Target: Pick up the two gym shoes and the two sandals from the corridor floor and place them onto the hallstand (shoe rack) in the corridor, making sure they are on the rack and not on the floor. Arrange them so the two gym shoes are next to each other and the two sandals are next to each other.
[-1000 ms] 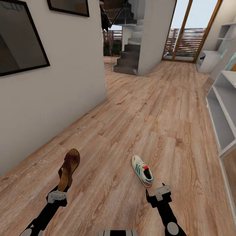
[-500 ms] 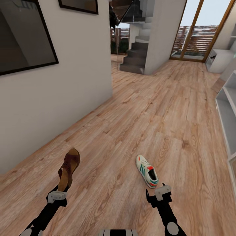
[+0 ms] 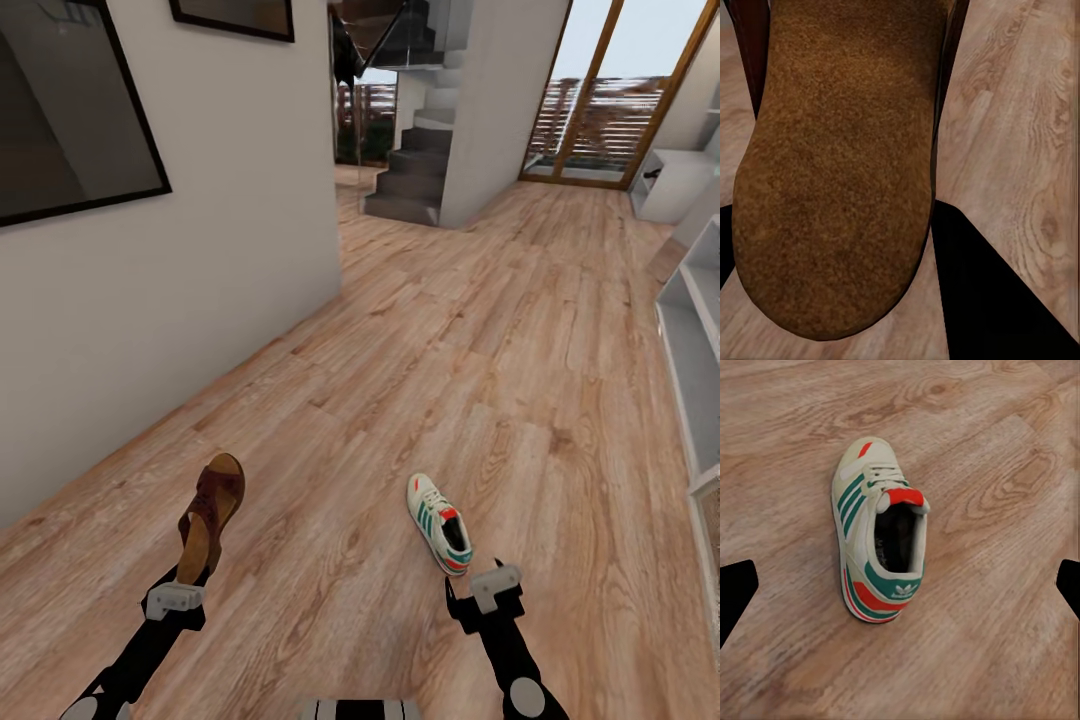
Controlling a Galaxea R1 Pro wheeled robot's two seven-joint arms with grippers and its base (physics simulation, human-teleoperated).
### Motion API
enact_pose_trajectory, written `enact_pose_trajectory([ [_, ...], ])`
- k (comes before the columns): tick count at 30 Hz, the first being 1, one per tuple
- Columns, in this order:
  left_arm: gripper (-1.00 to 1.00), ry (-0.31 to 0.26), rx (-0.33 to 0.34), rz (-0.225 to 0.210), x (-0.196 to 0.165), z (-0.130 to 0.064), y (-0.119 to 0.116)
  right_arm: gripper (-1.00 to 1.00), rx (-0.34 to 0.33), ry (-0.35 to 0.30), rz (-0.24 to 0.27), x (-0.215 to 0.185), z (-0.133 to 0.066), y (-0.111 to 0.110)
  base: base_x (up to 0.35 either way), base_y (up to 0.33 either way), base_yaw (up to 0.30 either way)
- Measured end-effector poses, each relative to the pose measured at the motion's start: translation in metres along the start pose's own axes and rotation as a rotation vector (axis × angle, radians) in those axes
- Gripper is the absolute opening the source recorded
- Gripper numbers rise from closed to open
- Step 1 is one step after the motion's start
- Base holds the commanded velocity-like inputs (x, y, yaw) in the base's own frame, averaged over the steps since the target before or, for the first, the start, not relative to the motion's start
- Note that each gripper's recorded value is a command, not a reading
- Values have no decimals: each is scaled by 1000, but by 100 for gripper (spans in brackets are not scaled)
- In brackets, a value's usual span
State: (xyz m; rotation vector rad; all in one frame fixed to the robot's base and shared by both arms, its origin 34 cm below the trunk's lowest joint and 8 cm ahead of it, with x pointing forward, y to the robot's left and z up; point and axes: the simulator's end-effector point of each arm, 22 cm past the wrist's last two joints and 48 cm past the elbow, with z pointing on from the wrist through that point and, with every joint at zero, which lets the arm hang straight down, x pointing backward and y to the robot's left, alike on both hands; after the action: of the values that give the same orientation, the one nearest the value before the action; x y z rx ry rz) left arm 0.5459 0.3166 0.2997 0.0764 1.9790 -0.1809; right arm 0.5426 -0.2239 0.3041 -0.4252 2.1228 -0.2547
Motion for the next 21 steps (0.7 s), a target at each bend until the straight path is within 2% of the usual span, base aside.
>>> enact_pose_trajectory([
  [7, -100, 0, 2, 1, 0, 0, 0, 100, -3, -3, 0, -3, 3, -2, 5, -52, 1],
  [14, -100, 2, 5, 2, 0, 0, -1, 100, -85, -30, 9, -29, 26, -8, 1, -13, 0],
  [17, -100, 2, 5, 3, 0, 0, -1, 100, -114, -5, 36, -31, 42, -26, 1, -5, 0],
  [18, -100, 2, 5, 3, 0, 0, -1, 100, -114, -4, 37, -31, 42, -27, 0, -4, 0],
  [21, -100, 2, 7, 3, 0, 0, -1, 100, -123, 14, 67, -32, 54, -45, 0, -2, 0],
])
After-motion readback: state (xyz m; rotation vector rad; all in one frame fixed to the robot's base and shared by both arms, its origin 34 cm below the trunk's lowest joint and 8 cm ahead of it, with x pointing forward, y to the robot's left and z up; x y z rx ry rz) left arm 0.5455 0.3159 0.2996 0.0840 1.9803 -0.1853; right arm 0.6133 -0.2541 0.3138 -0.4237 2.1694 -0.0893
